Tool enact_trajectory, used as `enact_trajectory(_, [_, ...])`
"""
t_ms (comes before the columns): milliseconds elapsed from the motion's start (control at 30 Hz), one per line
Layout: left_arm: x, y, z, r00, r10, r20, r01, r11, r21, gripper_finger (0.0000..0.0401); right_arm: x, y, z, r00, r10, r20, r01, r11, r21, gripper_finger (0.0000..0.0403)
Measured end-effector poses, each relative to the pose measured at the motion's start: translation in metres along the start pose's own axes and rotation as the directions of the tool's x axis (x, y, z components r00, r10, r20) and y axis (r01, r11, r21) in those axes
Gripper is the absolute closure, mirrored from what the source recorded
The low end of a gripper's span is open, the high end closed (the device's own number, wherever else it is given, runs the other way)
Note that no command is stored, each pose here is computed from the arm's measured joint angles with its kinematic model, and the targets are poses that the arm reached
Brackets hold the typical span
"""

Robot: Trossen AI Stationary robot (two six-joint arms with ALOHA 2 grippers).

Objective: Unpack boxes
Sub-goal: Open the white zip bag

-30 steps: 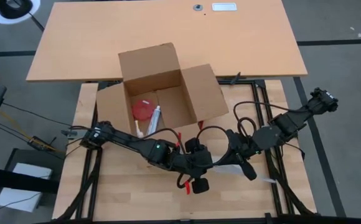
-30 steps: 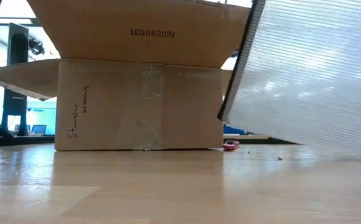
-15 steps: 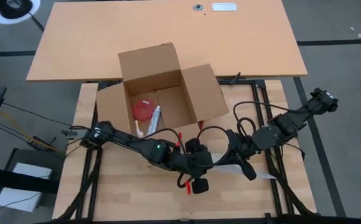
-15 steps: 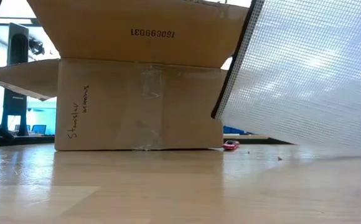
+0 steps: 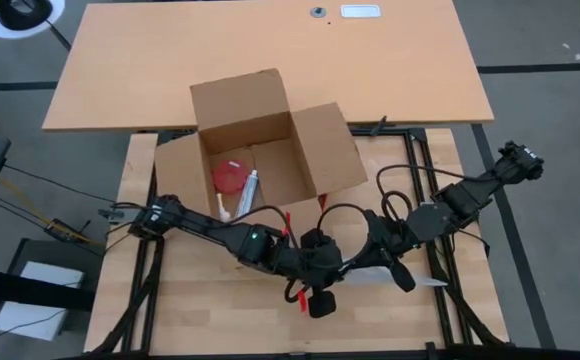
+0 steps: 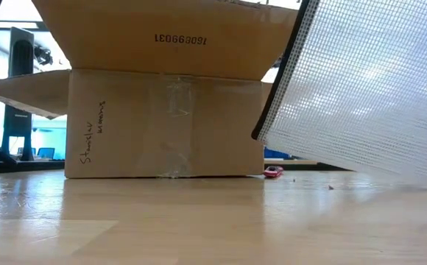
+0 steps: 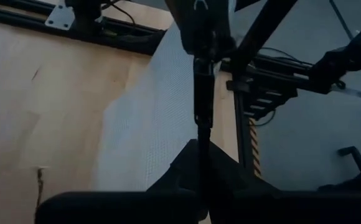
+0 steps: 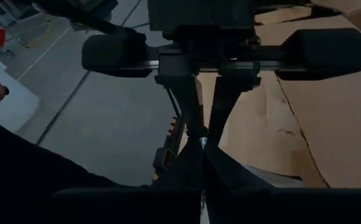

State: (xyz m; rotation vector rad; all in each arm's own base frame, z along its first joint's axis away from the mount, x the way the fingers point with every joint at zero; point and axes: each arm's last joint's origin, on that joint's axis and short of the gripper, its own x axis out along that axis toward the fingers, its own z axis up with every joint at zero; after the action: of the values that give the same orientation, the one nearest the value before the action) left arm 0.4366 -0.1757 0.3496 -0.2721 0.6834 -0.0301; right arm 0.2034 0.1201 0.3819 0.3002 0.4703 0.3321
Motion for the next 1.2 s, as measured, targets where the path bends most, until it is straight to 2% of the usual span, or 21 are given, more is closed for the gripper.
enact_trajectory(200, [0.000, 0.001, -0.001, 0.999, 0.047, 0.011, -0.047, 0.999, -0.004, 0.0387, -0.004, 0.002, 0.004, 1.000, -0.001, -0.001, 0.001, 0.997, -0.076, 0.0403])
enact_trajectory(400, [-0.002, -0.003, 0.005, 0.999, -0.009, 0.052, 0.010, 1.000, -0.027, 0.0387, -0.021, 0.007, 0.020, 1.000, -0.015, -0.002, 0.015, 0.988, -0.153, 0.0403])
enact_trajectory(533, [-0.001, -0.002, 0.006, 0.997, 0.011, 0.076, -0.009, 1.000, -0.026, 0.0387, -0.027, 0.008, 0.023, 0.999, -0.018, -0.029, 0.013, 0.982, -0.190, 0.0403])
enact_trajectory(767, [-0.001, -0.001, 0.009, 0.988, 0.072, 0.135, -0.068, 0.997, -0.034, 0.0387, -0.029, 0.009, 0.025, 1.000, -0.003, -0.027, -0.003, 0.982, -0.186, 0.0403])
enact_trajectory(967, [-0.007, -0.006, 0.019, 0.981, 0.041, 0.187, -0.040, 0.999, -0.009, 0.0387, -0.022, 0.008, 0.024, 0.998, -0.007, -0.067, -0.001, 0.992, -0.128, 0.0398])
enact_trajectory(1067, [-0.014, -0.007, 0.023, 0.983, 0.031, 0.182, -0.030, 1.000, -0.010, 0.0387, -0.016, 0.009, 0.025, 0.998, 0.008, -0.068, -0.017, 0.991, -0.135, 0.0397])
enact_trajectory(1200, [-0.023, -0.007, 0.028, 0.981, 0.044, 0.189, -0.044, 0.999, -0.005, 0.0387, -0.016, 0.012, 0.031, 0.999, 0.038, -0.008, -0.039, 0.984, -0.173, 0.0401])
